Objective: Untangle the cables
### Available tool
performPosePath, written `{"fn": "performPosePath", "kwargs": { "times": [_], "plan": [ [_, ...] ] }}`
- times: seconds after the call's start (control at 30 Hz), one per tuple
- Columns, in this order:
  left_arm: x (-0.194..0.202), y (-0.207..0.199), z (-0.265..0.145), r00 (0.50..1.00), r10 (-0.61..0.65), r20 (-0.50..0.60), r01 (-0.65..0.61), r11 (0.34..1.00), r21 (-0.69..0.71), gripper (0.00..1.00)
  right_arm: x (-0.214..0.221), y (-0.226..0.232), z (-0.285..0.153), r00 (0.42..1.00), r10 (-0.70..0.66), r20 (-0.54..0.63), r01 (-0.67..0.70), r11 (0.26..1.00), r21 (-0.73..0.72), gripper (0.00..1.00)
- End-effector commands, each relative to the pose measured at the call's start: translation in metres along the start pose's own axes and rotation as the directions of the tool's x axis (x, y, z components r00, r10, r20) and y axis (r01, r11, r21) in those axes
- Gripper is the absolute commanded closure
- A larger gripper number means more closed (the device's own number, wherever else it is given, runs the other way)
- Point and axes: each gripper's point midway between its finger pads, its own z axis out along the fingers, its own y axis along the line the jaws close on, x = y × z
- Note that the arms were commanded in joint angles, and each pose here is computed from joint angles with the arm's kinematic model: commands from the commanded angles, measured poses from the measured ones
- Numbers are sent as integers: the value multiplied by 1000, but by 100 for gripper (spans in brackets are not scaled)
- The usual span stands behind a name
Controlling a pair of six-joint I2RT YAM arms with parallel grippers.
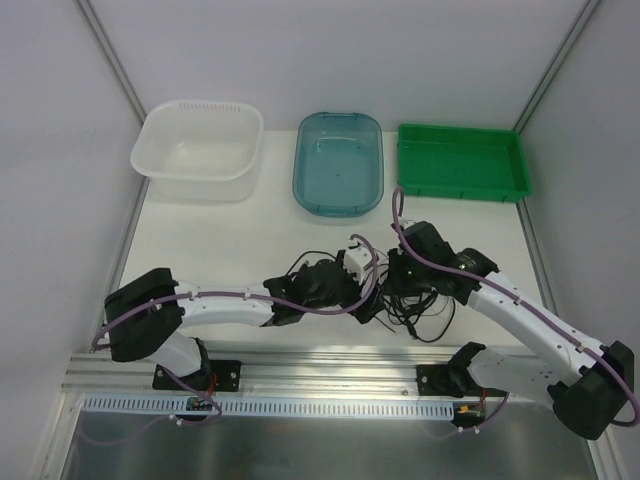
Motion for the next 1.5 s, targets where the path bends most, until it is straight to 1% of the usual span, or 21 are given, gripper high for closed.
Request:
{"fn": "performPosePath", "kwargs": {
  "times": [0.0,0.07,0.1,0.13,0.2,0.23,0.3,0.43,0.63,0.67,0.73,0.77,0.83,0.87,0.93,0.97,1.03,1.1,1.13,1.27,1.47],
  "plan": [
    [-14,-26,10,997,21,68,-28,994,101,19,-19,19,-18,997,11,75,-5,997,-75,99],
    [-5,-28,15,999,25,45,-30,994,108,24,-18,19,-19,997,13,78,-7,997,-77,99],
    [-2,-29,16,999,25,40,-29,993,111,31,-18,19,-21,997,11,83,-5,997,-78,99],
    [0,-29,17,999,24,34,-27,994,109,36,-18,18,-20,996,13,85,-7,997,-74,99],
    [4,-26,17,999,22,27,-25,995,99,56,-17,16,-20,996,9,87,-3,998,-66,99],
    [4,-25,16,999,16,30,-18,996,92,80,-17,13,-20,996,8,92,-3,999,-55,99],
    [-7,-20,6,997,8,71,-12,998,63,99,-13,7,-17,997,0,83,2,999,-33,99],
    [-35,-11,-22,991,-17,134,18,1000,-6,100,-1,-11,-5,997,-7,71,5,999,34,99],
    [-72,2,-78,985,-45,168,63,992,-105,100,20,-48,14,999,4,40,-10,988,152,99],
    [-83,2,-93,976,-71,205,92,991,-97,100,22,-52,15,999,12,38,-18,987,159,99],
    [-86,4,-109,972,-89,217,111,989,-95,100,27,-64,19,999,45,25,-49,983,177,99],
    [-96,3,-125,959,-114,258,138,988,-76,100,28,-67,20,998,57,24,-60,982,179,99],
    [-98,10,-141,954,-130,269,161,982,-97,100,29,-77,21,996,87,22,-89,975,202,99],
    [-112,13,-159,932,-151,329,193,976,-99,100,30,-81,21,995,96,20,-98,972,212,99],
    [-112,23,-177,927,-157,340,215,967,-139,100,31,-88,22,993,120,11,-119,965,234,99],
    [-125,29,-196,903,-163,398,242,958,-156,100,32,-89,23,992,126,8,-124,963,238,99],
    [-121,42,-212,907,-151,393,251,943,-217,100,33,-93,23,990,144,7,-141,959,246,99],
    [-127,55,-233,892,-148,427,285,918,-276,100,32,-96,22,987,162,16,-161,954,255,99],
    [-118,63,-239,902,-145,406,287,904,-317,100,32,-98,22,986,167,18,-166,950,265,99],
    [-122,77,-263,860,-186,475,380,855,-353,100,35,-106,23,981,192,3,-184,939,292,96],
    [-122,104,-298,834,-148,532,434,772,-465,100,40,-115,21,976,218,-4,-205,924,324,93]
  ]
}}
